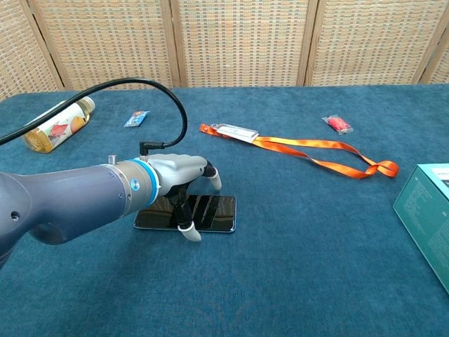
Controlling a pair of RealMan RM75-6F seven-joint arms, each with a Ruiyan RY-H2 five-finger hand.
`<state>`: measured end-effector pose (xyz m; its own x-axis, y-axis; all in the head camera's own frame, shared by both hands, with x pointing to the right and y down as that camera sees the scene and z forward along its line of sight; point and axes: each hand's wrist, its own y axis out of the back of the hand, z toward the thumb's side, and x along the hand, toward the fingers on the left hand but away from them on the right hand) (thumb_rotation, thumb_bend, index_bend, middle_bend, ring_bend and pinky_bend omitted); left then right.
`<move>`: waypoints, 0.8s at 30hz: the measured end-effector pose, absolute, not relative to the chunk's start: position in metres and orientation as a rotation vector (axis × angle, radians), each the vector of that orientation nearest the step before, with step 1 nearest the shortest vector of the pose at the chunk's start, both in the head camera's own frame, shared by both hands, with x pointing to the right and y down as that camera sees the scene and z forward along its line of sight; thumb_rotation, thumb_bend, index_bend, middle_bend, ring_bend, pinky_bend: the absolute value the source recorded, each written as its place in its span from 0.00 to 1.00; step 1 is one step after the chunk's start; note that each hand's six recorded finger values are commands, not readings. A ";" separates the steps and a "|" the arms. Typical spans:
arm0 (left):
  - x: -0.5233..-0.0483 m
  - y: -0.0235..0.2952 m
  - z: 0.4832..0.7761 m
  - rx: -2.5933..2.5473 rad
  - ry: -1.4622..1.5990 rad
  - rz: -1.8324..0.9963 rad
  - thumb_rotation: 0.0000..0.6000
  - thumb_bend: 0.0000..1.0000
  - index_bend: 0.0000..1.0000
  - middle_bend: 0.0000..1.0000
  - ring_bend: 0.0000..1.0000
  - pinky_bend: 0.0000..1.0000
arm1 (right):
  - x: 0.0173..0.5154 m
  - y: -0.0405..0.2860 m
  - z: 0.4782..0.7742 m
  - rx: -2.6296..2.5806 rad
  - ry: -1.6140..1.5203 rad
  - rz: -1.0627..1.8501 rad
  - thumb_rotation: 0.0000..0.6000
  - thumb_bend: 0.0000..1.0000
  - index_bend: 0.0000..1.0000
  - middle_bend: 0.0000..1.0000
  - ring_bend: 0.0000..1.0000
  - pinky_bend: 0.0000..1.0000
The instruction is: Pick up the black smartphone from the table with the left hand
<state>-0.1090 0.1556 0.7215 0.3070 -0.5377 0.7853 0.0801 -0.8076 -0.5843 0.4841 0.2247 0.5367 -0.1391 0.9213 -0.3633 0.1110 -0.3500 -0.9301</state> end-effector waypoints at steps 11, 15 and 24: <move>-0.107 0.156 0.733 -2.056 0.428 -1.546 1.00 0.14 0.53 0.00 0.00 0.00 | 0.489 0.223 0.538 -1.465 -1.206 1.571 1.00 0.00 0.00 0.00 0.00 0.00; -0.109 0.157 0.734 -2.047 0.421 -1.554 1.00 0.17 0.64 0.00 0.00 0.00 | 0.489 0.223 0.538 -1.465 -1.207 1.570 1.00 0.00 0.00 0.00 0.00 0.00; -0.115 0.152 0.727 -2.046 0.470 -1.531 1.00 0.22 0.75 0.00 0.00 0.00 | 0.489 0.224 0.536 -1.469 -1.212 1.565 1.00 0.00 0.00 0.00 0.00 0.00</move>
